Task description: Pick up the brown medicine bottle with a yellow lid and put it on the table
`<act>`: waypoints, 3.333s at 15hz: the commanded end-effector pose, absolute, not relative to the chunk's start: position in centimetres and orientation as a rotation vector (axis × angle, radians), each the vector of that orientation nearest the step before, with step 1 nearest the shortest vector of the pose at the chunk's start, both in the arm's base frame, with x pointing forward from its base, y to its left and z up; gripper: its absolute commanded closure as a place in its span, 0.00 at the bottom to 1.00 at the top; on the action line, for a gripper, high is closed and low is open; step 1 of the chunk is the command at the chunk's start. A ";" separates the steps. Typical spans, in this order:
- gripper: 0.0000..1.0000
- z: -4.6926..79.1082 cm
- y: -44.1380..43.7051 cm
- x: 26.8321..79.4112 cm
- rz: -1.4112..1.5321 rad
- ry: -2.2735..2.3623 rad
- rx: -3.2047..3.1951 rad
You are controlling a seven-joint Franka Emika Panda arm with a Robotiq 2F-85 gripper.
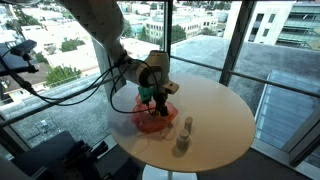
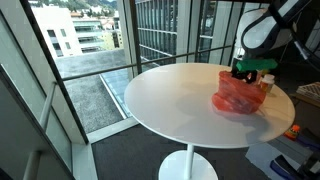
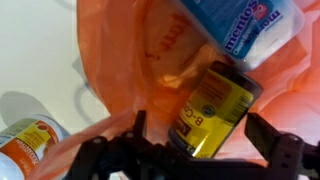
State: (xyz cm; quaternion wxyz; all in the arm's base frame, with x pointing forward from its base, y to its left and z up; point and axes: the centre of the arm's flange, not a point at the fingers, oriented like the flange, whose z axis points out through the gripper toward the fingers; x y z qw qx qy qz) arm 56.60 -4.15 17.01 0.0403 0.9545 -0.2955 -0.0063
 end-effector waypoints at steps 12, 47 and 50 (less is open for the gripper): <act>0.00 16.9 -2.6 55.7 -0.169 -0.931 2.926; 0.72 24.1 -5.8 54.4 -0.174 -0.814 2.935; 0.72 25.5 -6.2 54.2 -0.156 -0.794 2.948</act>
